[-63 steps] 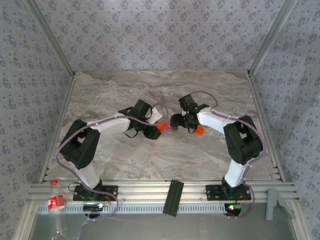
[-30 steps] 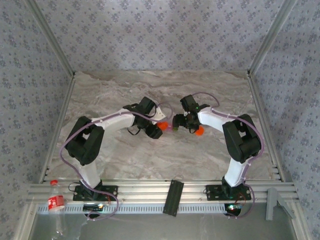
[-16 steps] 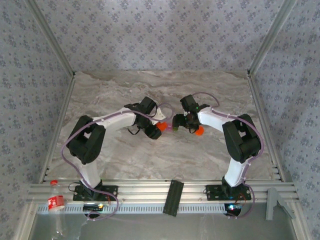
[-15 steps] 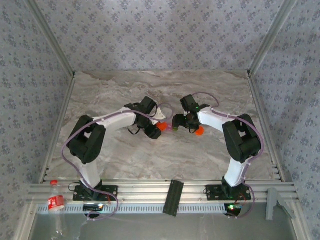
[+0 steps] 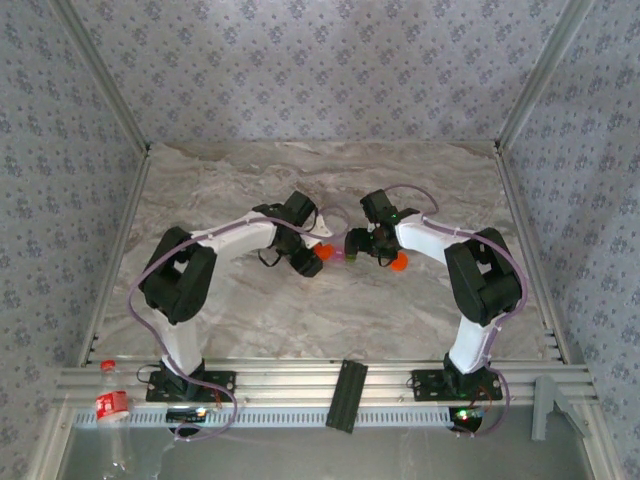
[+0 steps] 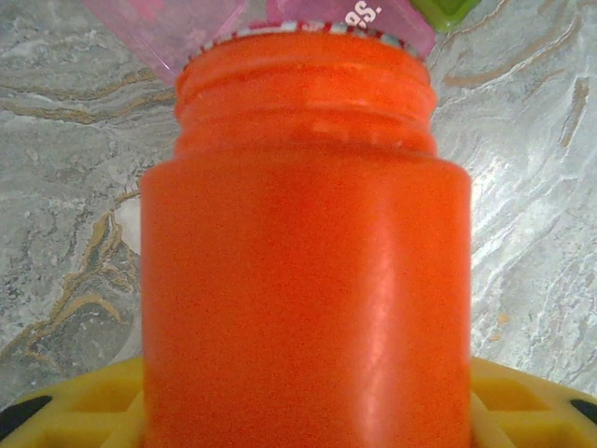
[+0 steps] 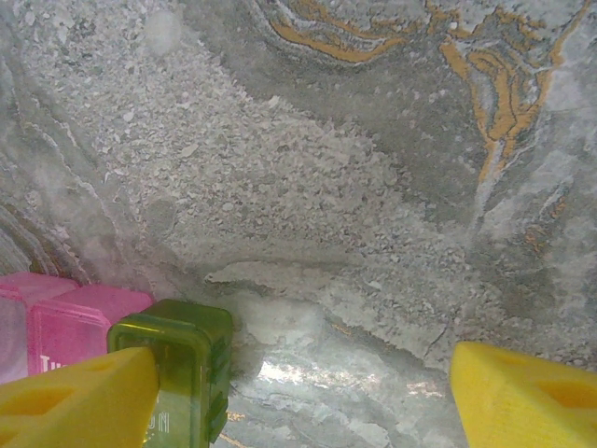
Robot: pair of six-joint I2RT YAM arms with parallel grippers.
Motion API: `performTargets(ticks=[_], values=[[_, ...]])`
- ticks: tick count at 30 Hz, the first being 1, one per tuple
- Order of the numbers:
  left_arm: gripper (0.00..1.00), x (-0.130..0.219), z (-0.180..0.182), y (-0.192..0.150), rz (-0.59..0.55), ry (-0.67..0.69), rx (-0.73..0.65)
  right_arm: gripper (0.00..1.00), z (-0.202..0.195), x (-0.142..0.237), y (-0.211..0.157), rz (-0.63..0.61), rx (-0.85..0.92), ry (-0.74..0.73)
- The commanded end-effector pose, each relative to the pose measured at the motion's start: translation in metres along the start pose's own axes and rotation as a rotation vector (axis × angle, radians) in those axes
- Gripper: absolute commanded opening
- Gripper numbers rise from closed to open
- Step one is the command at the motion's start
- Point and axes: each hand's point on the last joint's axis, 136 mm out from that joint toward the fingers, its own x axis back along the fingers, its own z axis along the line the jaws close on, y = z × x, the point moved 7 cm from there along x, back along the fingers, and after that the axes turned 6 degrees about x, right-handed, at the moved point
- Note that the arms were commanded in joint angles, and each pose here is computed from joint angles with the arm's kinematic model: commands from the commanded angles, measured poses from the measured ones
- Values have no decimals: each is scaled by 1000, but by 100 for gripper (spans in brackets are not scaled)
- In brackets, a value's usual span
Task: Sort the pills into containers
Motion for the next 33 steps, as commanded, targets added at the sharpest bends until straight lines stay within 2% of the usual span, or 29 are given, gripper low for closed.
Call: performTargets(ticks=[1, 33], values=[[0, 3, -3, 6, 13, 10, -32, 83, -9, -9, -9, 42, -30, -43], [0, 5, 6, 11, 86, 86, -58, 83, -8, -10, -12, 49, -27, -41]])
